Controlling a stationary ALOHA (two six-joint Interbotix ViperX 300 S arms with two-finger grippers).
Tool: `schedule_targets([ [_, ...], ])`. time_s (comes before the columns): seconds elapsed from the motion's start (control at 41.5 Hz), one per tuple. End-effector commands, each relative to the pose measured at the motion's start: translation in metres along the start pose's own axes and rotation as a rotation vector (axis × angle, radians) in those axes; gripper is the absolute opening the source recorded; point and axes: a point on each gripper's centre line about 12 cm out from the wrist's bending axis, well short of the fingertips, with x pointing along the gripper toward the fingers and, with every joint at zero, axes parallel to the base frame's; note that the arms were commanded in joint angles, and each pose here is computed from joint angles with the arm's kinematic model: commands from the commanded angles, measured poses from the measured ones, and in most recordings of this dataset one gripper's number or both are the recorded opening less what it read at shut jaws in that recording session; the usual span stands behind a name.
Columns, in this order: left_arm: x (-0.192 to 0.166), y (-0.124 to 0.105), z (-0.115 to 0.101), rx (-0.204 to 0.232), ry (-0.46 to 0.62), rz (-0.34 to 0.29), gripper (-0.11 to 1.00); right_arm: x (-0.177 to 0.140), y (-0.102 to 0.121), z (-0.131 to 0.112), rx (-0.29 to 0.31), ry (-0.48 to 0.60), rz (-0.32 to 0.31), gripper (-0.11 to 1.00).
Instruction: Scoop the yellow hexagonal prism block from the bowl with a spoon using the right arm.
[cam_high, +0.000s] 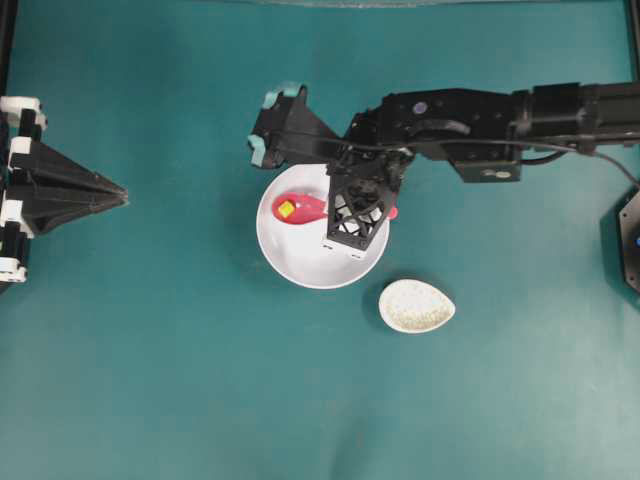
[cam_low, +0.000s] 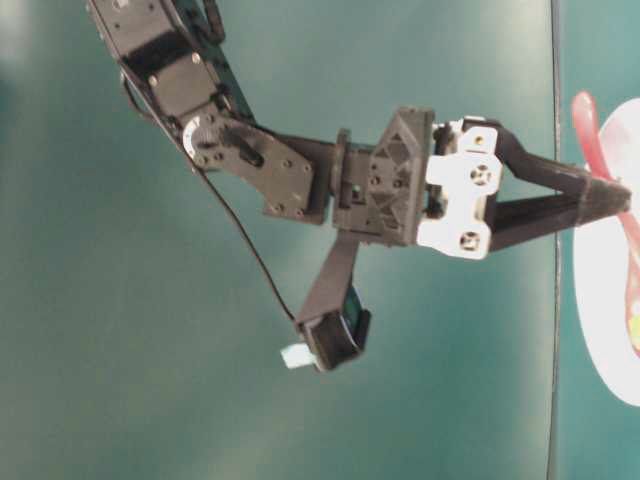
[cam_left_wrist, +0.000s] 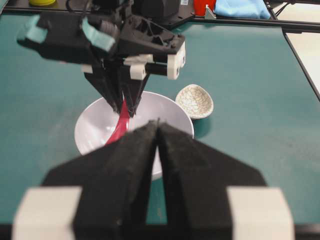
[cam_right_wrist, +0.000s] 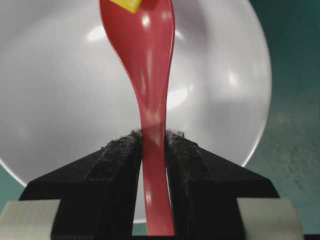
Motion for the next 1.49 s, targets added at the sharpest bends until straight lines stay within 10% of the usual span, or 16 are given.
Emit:
schedule_targets([
  [0.0,0.002,0.000,0.010,0.003,-0.025,0.000,0.08,-0.026,0.005,0.004,0.005,-0.081,0.022,0.22],
  [1.468,0.002,0.000,0.012,0.000,-0.034,0.000,0.08,-0.130,0.009,-0.022,0.009,-0.304,0.079,0.07],
])
